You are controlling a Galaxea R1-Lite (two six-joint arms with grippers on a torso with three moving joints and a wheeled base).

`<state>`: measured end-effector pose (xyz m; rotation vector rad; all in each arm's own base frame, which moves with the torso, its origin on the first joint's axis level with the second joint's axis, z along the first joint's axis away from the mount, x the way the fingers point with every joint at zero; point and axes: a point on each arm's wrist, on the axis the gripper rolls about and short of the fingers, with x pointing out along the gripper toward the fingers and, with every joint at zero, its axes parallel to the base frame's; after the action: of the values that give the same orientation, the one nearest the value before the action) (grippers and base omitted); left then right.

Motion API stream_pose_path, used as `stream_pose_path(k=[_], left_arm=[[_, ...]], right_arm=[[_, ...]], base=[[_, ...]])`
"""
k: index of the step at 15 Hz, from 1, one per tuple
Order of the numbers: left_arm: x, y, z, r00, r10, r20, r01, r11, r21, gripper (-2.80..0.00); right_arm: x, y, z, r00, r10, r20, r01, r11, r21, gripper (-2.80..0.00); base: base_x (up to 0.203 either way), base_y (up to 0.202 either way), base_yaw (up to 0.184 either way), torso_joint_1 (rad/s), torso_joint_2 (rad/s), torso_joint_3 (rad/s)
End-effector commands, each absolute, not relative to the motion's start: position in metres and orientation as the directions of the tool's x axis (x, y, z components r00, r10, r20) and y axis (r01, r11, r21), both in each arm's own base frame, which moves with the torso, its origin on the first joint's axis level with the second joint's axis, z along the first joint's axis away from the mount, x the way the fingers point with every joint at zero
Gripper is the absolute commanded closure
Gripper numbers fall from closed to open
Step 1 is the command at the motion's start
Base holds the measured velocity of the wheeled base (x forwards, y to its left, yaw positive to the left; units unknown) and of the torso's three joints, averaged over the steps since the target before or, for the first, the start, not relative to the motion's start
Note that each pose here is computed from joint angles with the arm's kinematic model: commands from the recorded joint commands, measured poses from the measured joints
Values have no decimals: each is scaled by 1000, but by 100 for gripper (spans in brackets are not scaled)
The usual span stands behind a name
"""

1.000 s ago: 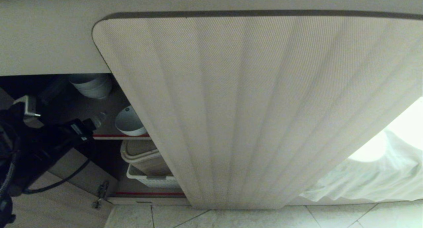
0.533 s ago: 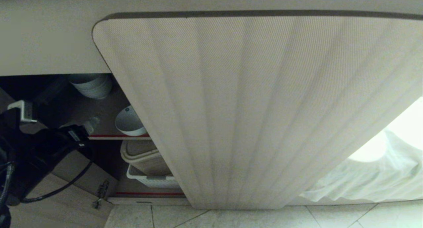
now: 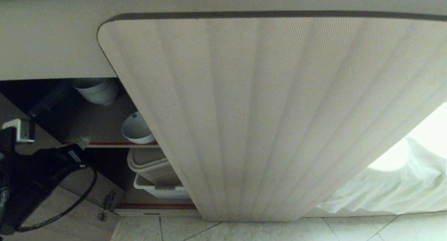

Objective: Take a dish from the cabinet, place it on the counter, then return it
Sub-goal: Close the cabinet door

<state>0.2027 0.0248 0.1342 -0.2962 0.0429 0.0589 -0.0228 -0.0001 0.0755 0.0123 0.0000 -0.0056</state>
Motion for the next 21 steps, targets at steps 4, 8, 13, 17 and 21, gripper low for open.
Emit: stream_pose_path(k=[4,8,13,17,21], left_arm=[[194,24,134,995,92,-44,-100,966,-240,0],[186,23,137,996,87,-28,-91,969,-231,0],[163,19,125,994,78,-82,-94,973,-211,0],[149,17,129,993,74,-90,-92,974,-208,0],[139,16,136,996,76,-54,-86,977,-194,0]], right_arm=[[-23,0,76,1000,-5,1,5,1000,12,0],[-23,0,76,1000,-6,2,6,1000,12,0],[-23,0,76,1000,-5,2,5,1000,12,0],[-23,0,76,1000,-6,0,6,1000,12,0],[-23,0,76,1000,-5,1,5,1000,12,0]], base=[[0,0,0,0,0,0],[0,0,0,0,0,0],[0,0,0,0,0,0],[0,0,0,0,0,0],[0,0,0,0,0,0]])
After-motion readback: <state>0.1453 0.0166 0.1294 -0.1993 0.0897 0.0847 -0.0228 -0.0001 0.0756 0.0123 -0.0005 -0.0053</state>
